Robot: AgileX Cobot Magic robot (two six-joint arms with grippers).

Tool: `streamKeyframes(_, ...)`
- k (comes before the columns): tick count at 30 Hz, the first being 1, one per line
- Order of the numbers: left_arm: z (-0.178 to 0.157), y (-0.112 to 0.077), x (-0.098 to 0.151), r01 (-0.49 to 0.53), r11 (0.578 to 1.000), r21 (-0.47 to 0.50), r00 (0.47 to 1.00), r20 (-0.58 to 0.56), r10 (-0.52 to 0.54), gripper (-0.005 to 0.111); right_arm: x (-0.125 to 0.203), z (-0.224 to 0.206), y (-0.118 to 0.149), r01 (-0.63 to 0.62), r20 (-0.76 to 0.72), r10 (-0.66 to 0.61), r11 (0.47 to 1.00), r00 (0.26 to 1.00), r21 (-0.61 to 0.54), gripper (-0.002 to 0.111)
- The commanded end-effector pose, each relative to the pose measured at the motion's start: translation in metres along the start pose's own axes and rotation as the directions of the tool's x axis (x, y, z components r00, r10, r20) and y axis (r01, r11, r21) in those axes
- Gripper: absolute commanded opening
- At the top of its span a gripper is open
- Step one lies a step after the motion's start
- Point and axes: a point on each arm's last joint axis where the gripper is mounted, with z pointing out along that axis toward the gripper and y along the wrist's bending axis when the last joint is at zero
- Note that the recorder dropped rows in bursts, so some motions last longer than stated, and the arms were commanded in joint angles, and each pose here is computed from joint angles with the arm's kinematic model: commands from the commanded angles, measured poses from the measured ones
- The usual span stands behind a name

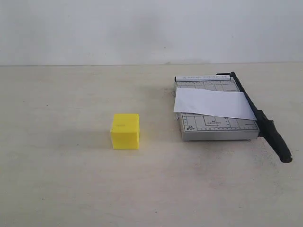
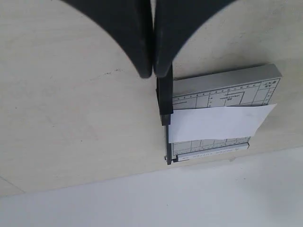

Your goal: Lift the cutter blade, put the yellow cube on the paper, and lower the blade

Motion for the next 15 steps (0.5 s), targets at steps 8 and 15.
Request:
streamKeyframes(8, 0.000, 0.000, 0.000, 0.006, 1.000, 0.000, 1.000, 0.006, -0.006, 0.004, -0.016, -0.002, 0.000, 0.137, 0.173, -0.140, 0.990, 0.975, 0.027, 0.000)
streamKeyframes(15, 0.000, 0.000, 0.000, 0.006, 1.000, 0.000, 1.000, 0.006, -0.006, 0.004, -0.040, -0.010, -0.002, -0.121, 0.439, 0.124, 0.992, 0.890, -0.035, 0.000)
